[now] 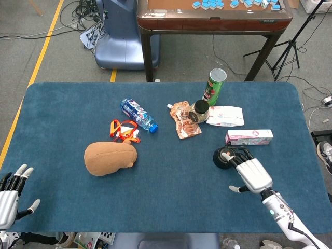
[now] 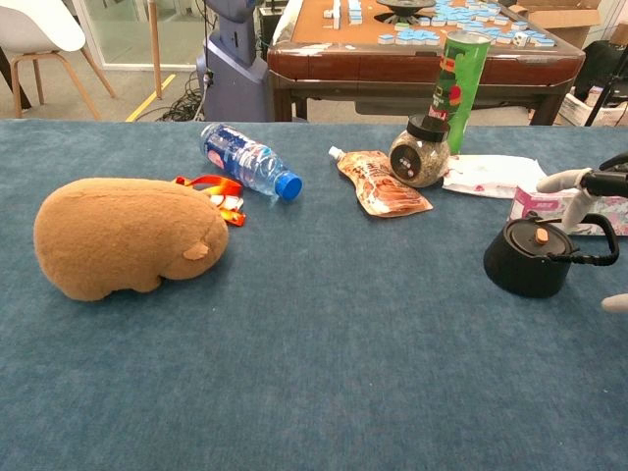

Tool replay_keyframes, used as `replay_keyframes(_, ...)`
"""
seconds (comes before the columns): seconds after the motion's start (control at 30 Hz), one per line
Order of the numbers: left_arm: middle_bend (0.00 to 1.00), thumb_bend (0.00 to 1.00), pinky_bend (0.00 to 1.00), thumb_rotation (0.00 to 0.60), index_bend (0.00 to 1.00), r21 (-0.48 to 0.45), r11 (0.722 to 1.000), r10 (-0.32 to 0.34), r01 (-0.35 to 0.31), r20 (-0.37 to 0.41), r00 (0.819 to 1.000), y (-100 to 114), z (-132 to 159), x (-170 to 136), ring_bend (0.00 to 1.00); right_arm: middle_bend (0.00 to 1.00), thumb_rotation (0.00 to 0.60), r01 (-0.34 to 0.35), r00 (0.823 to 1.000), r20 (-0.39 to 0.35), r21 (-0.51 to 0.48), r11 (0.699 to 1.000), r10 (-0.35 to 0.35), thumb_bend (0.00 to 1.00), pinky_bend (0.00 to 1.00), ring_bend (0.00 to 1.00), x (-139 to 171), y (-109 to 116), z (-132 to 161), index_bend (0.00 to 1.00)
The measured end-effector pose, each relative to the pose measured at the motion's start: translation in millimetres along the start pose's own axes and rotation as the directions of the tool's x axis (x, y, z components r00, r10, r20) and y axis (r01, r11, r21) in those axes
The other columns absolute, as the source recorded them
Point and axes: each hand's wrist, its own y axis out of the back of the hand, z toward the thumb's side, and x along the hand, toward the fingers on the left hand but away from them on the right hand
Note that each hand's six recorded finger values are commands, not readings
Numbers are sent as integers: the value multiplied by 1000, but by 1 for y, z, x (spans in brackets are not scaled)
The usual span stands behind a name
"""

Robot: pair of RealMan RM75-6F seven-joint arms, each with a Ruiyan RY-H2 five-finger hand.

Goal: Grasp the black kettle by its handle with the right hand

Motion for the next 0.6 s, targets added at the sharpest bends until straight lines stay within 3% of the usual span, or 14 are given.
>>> replay_keyframes(0.2,51,203,46,600,114,1,1000,-2,2,-5,1000,0,-2,-1,144,150,503,-52,998,45,29,998,51,0,34,66,-22,-1,-2,3)
replay_keyframes(0.6,51,203,46,600,115,-1,1000,-15,15,-9,1000,-4,-3,0,145,123,504,-114,991,77,44,992,110,0,28,49,-69,-6,6,0)
